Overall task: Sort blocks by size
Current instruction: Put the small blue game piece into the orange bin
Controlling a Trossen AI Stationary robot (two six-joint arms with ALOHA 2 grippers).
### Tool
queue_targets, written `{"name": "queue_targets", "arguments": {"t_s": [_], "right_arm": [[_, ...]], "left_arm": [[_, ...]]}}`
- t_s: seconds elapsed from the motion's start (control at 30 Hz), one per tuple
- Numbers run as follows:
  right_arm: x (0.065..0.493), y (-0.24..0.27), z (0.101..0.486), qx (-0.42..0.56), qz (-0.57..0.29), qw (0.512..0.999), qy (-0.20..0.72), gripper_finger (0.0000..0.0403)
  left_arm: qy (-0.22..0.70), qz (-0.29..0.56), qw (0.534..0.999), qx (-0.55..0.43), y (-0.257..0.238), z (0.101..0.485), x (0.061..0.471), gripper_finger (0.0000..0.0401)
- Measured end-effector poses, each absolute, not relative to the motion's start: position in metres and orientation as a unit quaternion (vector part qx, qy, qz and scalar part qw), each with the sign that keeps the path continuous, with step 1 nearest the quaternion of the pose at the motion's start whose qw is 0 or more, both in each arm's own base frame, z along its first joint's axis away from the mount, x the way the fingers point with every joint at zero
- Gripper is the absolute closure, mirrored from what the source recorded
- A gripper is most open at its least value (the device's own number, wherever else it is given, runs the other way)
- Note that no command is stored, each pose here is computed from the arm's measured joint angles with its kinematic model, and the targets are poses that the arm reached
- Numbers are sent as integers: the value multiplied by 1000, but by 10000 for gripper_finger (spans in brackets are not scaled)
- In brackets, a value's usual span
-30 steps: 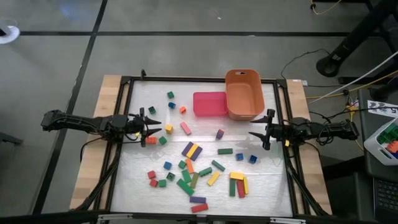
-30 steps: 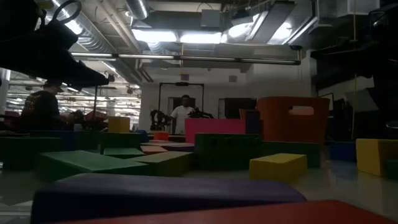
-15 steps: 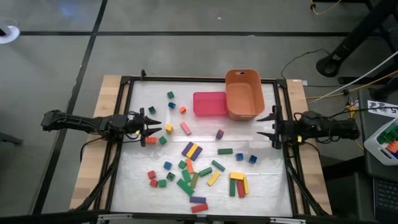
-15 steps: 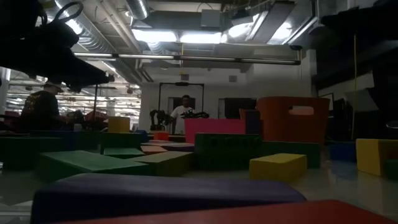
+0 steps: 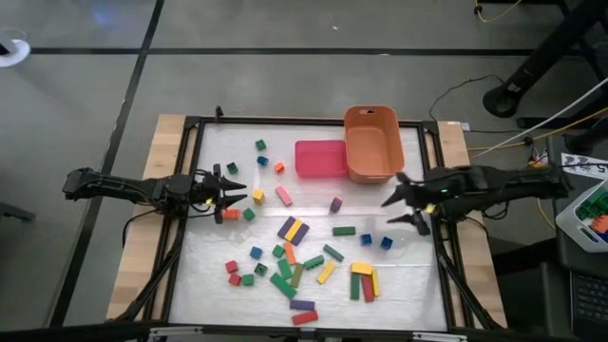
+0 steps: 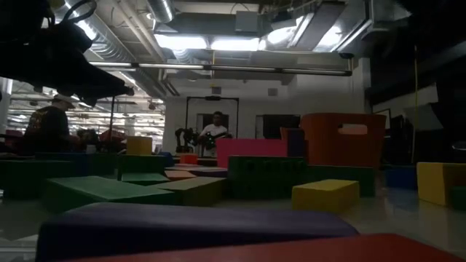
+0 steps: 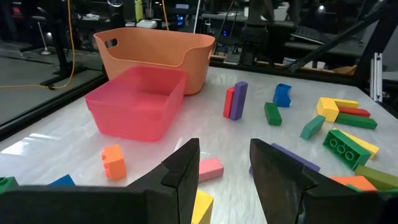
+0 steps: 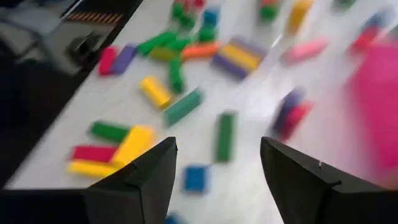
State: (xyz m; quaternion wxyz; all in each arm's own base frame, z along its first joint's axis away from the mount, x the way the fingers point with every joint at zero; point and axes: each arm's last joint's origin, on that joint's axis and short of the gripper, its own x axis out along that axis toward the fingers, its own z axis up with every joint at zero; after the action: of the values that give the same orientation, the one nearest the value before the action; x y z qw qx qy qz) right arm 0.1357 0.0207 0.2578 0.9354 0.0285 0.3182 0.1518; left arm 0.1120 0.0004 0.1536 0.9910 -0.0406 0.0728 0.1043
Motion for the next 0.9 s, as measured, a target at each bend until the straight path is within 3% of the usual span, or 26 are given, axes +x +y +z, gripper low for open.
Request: {"name": "queue_targets", "arguments": {"t_s": [0.27,0.6,0.9], "right_arm": [[179,31,230,137,193,854,464,171],[191,32,194,235,101,751,609,171],[186,58,190,226,43,741,631,171]], "left_arm": [[75,104,991,-40,0,153,112,270],[77,105,991,-40,0,153,112,270],[78,104,991,-33,0,153,112,270]]}}
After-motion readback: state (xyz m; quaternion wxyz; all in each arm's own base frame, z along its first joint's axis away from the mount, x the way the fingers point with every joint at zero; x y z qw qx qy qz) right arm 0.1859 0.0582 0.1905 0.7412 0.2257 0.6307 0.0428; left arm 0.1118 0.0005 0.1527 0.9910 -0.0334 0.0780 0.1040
